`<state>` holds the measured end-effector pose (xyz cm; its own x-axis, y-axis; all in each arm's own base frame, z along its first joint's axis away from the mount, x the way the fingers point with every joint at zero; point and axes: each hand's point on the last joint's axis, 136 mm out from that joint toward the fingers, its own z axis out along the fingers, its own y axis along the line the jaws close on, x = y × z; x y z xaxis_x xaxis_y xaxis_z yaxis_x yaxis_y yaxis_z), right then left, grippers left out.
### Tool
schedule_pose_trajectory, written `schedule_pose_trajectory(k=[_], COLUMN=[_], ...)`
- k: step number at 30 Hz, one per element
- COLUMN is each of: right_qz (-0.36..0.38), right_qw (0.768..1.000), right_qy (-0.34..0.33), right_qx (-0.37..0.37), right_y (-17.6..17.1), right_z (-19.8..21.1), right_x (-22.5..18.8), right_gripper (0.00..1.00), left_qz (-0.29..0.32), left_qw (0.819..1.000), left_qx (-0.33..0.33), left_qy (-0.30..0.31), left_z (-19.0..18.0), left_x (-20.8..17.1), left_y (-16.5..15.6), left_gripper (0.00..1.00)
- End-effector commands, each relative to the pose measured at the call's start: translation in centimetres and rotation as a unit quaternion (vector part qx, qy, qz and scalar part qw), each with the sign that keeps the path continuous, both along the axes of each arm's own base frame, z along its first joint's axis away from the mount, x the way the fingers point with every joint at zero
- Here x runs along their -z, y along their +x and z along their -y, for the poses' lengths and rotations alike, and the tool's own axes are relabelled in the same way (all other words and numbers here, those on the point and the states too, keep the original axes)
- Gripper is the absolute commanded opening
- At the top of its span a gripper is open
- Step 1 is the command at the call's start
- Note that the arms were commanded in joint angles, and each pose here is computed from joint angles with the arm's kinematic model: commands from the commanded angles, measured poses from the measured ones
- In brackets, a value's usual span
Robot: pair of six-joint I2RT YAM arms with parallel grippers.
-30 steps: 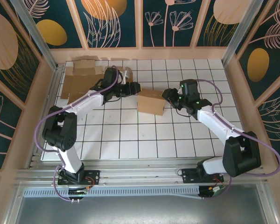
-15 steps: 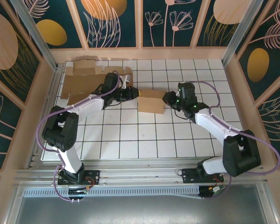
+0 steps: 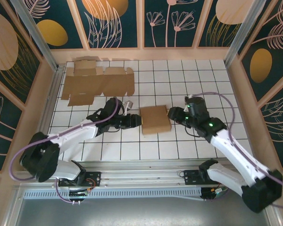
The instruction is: Fold the paper box
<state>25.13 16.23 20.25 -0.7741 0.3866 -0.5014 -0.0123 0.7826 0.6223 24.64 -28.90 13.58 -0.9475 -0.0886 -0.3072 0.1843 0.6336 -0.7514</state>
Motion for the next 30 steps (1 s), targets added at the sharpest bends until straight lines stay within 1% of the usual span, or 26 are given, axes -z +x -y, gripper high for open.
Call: schedule_pose_trajectory(k=[1,3,5,7,9,11,14,16,19,22,24,25,27,28,30], right_qz=[-0.02,-0.034,-0.031,-0.037,-0.052,-0.071,-0.093,-0.103,-0.119,-0.112,-0.102,-0.094,-0.08,-0.07,-0.05], right_qw=[0.999,0.999,0.999,0.999,0.998,0.995,0.992,0.992,0.993,0.993,0.991,0.991,0.987,0.986,0.983], right_qy=[0.02,0.021,0.017,-0.001,-0.034,-0.048,-0.026,-0.003,0.012,-0.001,-0.017,-0.022,-0.021,-0.017,-0.015], right_qx=[0.045,0.034,0.002,-0.022,-0.029,-0.054,-0.078,-0.067,-0.014,0.049,0.082,0.097,0.138,0.149,0.175], right_y=[-0.6,0.0,1.1,2.0,2.6,2.4,1.9,1.7,2.1,3.4,5.0,5.9,8.6,9.8,13.1], right_z=[1.5,1.1,0.1,-0.3,0.0,-0.4,-1.8,-2.3,-1.7,0.2,1.9,2.8,5.1,5.8,7.6], right_x=[0.6,2.6,4.3,6.6,8.9,10.7,12.4,13.3,14.4,14.9,14.8,14.6,13.8,13.5,13.0], right_gripper=[0.55,0.61,0.66,0.71,0.72,0.63,0.5,0.41,0.36,0.35,0.35,0.35,0.35,0.35,0.35], left_qz=[0.015,0.018,-0.001,-0.032,-0.045,-0.053,-0.069,-0.086,-0.092,-0.084,-0.056,-0.046,-0.021,-0.015,0.008], left_qw=[0.997,0.996,0.996,0.996,0.995,0.995,0.996,0.994,0.992,0.993,0.995,0.996,0.997,0.997,0.995], left_qx=[-0.073,-0.09,-0.08,-0.081,-0.085,-0.079,-0.055,-0.037,-0.026,-0.044,-0.052,-0.052,-0.049,-0.051,-0.063], left_qy=[0.012,0.024,0.024,0.009,-0.012,-0.015,-0.032,-0.058,-0.079,-0.074,-0.057,-0.051,-0.051,-0.057,-0.082], left_z=[-1.9,-2.1,-1.2,-0.3,0.4,1.0,2.7,4.7,7.5,9.2,10.6,11.4,13.6,14.6,16.6], left_x=[-0.8,0.1,1.8,3.7,4.6,5.4,6.2,6.5,6.8,7.0,6.8,6.7,6.5,6.3,5.7], left_y=[1.3,2.2,2.5,2.5,2.5,2.4,1.9,1.3,1.5,3.8,6.4,7.6,10.8,12.4,16.6], left_gripper=[0.54,0.56,0.57,0.57,0.58,0.59,0.58,0.54,0.44,0.37,0.32,0.32,0.31,0.31,0.31])
